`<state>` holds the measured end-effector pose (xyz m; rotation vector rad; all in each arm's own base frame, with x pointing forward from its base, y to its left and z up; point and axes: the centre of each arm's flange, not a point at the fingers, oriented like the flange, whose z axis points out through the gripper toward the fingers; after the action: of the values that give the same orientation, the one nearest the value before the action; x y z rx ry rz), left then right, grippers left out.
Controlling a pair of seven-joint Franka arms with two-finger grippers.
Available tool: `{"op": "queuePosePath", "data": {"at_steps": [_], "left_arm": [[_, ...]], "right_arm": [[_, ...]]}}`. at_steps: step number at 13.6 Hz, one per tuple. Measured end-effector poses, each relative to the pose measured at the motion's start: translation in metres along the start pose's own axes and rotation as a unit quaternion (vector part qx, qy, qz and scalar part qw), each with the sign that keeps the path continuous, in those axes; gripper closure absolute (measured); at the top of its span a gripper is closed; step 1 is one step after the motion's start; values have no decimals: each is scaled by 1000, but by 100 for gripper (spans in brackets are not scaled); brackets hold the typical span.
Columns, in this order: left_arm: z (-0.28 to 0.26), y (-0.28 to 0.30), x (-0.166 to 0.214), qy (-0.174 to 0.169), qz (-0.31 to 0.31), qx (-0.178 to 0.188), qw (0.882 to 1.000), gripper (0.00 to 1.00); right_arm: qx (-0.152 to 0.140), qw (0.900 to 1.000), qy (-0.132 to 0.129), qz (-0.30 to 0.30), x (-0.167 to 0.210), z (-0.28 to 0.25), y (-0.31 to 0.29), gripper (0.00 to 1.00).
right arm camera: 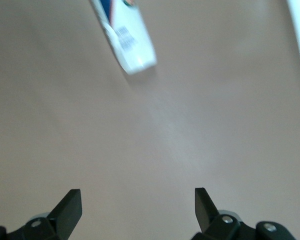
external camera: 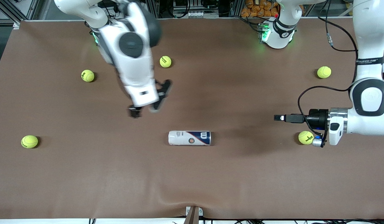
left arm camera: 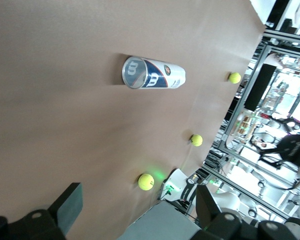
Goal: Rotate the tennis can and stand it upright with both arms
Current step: 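Open and withdraw the right gripper while the left gripper approaches the can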
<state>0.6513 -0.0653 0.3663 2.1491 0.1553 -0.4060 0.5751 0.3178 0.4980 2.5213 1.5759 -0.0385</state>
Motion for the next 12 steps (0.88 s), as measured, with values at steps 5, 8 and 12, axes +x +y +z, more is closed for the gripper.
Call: {"op": "queuePosePath", "data": {"at_steps": [5, 8, 12], "left_arm": [[16, -1, 22, 24, 11, -17, 1000, 0], [28, 6, 36, 37, 26, -12, 999, 0], [54, 2, 52, 53, 62, -26, 996, 0]], "right_arm": [[2, 994, -5, 112, -98, -13, 109, 0], [2, 984, -7, 177, -161, -9, 162, 0], [7, 945, -15, 326, -203, 1, 189, 0]]}}
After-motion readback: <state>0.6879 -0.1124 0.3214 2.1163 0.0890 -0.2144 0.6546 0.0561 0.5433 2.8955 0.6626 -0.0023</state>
